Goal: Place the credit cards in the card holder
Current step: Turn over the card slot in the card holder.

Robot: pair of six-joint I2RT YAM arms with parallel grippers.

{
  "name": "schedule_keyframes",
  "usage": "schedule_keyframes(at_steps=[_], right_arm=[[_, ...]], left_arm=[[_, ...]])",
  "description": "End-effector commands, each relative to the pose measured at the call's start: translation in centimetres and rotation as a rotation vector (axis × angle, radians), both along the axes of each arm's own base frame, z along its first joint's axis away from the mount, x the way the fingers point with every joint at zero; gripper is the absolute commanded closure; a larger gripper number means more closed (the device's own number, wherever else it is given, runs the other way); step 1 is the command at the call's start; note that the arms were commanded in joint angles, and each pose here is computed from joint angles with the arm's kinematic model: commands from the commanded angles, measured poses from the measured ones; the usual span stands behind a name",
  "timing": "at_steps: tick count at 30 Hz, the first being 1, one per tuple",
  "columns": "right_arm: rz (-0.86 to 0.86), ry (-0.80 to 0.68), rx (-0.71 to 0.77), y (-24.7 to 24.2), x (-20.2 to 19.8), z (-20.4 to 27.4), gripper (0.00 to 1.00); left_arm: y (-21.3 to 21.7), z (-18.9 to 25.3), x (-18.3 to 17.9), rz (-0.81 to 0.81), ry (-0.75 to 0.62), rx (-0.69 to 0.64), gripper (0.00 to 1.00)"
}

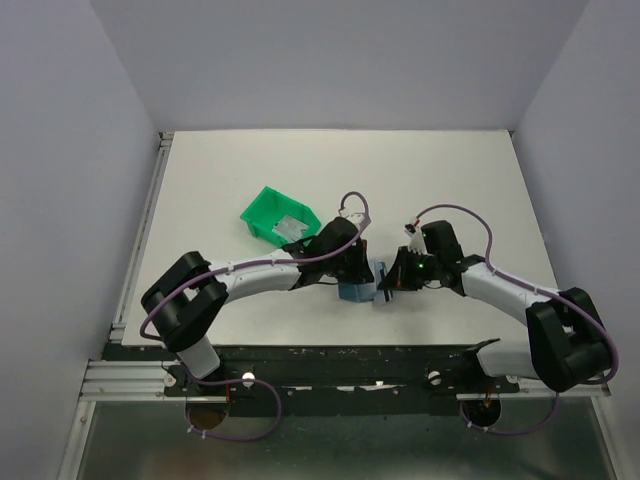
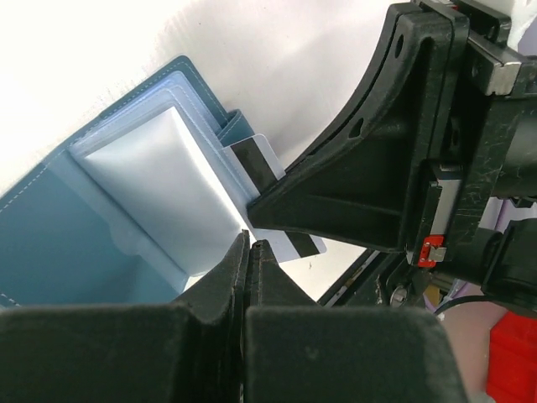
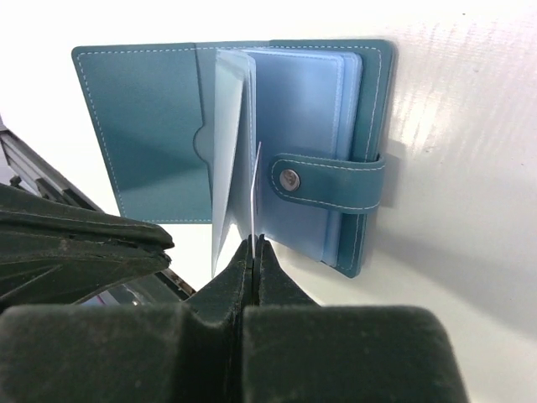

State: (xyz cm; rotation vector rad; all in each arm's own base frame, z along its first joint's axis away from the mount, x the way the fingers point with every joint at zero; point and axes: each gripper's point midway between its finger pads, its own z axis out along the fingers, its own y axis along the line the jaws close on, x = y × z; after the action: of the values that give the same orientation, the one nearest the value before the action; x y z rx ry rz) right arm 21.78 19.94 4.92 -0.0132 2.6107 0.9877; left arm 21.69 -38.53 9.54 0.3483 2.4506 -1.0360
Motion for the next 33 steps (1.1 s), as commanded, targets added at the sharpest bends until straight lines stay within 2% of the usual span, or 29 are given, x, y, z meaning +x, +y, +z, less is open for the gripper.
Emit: schedule_keyframes(at_steps=[1, 15, 24, 33], right_arm=[[0.043, -0.045, 0.095, 1.3, -0.2, 1.2, 0.99], [0.079, -0.089, 0.150, 1.8, -0.7, 2.6, 1.00], [0.074, -0.079, 0.145, 1.7, -0.7, 2.3, 0.99], [0.064, -0.076, 0.133, 1.6, -0.7, 2.1, 1.00]], left_arm=[[-0.1, 1.2, -0.2, -0.018, -0.016, -0.016, 1.00], [-0.9, 2.1, 1.0, -0.015, -0.024, -0.032, 1.00], [-1.5, 0.1, 1.3, -0.038, -0.006, 0.018, 1.00], [0.7, -2.7, 0.4, 0.004, 0.030, 0.082, 1.00]])
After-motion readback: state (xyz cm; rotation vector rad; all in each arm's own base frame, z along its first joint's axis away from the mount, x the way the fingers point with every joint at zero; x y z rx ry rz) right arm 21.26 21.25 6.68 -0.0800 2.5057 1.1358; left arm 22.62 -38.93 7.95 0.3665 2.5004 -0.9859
